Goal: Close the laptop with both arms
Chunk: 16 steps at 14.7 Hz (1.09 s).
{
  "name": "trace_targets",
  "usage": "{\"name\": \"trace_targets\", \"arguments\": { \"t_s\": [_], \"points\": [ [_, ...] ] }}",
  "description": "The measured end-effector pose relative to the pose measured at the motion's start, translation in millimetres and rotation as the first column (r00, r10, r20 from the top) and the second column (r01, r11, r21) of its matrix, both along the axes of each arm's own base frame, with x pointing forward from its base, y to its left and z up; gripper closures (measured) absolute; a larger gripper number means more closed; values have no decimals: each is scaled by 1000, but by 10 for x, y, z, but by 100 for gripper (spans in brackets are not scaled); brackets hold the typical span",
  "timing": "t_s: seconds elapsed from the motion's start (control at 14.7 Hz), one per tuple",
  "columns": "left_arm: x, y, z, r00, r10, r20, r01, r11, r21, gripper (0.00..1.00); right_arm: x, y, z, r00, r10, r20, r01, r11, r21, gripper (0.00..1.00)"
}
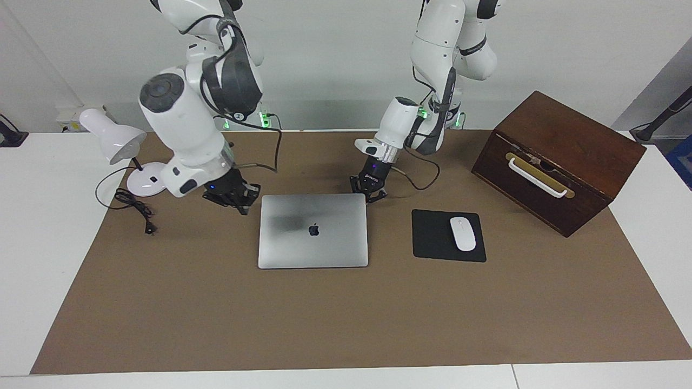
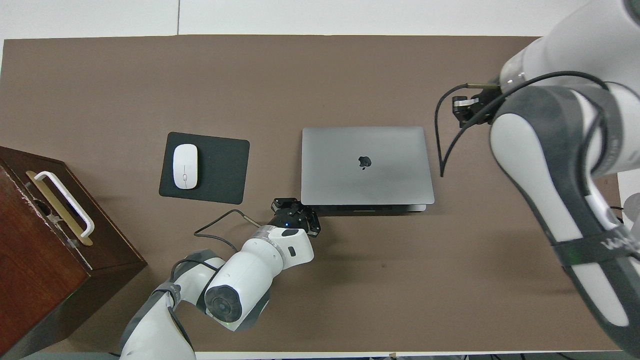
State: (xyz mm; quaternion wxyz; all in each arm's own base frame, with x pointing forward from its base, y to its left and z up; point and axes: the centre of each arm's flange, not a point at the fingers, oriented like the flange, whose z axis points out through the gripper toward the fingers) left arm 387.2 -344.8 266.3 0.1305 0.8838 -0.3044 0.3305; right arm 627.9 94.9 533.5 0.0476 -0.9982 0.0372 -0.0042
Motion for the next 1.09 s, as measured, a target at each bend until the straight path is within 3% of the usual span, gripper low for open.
{"name": "trace_targets", "arguments": {
  "t_s": [0.48,0.68,1.09],
  "points": [
    [-1,0,-1,1000,0,1,0,1000,0,99,-547,-774,1054,997,4,71,1,998,-70,99],
    [0,1,-1,1000,12,-6,-12,1000,-8,99,-683,-953,1221,997,-13,78,19,997,-78,72],
    [5,2,1,998,55,-32,-56,998,-37,99,-987,-1194,1442,998,-50,38,53,996,-75,11]
  ]
}}
